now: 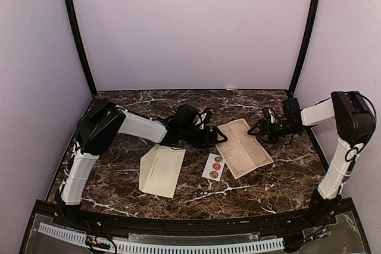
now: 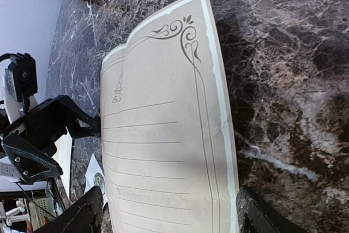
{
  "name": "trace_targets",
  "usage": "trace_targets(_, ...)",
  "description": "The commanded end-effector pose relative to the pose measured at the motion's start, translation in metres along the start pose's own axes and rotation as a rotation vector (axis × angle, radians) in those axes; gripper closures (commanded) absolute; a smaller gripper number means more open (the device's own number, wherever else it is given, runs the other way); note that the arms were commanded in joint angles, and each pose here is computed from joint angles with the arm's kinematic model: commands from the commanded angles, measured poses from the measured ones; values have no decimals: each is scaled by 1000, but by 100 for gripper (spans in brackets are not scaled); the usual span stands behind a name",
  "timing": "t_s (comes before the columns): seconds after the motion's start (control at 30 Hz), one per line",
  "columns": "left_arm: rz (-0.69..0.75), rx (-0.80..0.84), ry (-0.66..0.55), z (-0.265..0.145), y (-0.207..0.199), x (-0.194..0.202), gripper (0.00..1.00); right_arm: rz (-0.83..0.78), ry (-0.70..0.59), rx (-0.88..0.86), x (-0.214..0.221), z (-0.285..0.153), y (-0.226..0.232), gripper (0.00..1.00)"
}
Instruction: Place the letter into the envelope and seal it
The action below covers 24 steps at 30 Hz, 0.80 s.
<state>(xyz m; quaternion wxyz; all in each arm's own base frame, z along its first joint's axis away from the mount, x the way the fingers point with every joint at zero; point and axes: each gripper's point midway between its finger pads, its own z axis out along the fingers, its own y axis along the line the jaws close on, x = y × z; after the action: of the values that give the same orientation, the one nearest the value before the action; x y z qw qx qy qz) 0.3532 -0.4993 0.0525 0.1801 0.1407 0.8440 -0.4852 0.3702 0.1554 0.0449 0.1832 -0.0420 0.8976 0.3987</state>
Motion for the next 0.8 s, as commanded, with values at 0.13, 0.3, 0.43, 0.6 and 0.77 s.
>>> trace_targets(0.13, -33, -12, 45, 9, 12, 15, 20, 70, 100, -40, 27, 11, 3, 20)
trace_targets(0.3, -31, -9, 43, 10, 11, 14, 20, 55, 108, -90, 27, 11, 13, 17)
trace_targets(0.43, -33, -3, 43, 10, 11, 14, 20, 27, 127, -110, 31, 14, 22, 14)
trace_targets(0.6, -28, 6, 40, 12, 8, 12, 20, 8, 131, -127, 34, 14, 31, 13)
trace_targets(0.77, -25, 19, 37, 12, 5, 9, 20, -12, 124, -123, 35, 13, 39, 10)
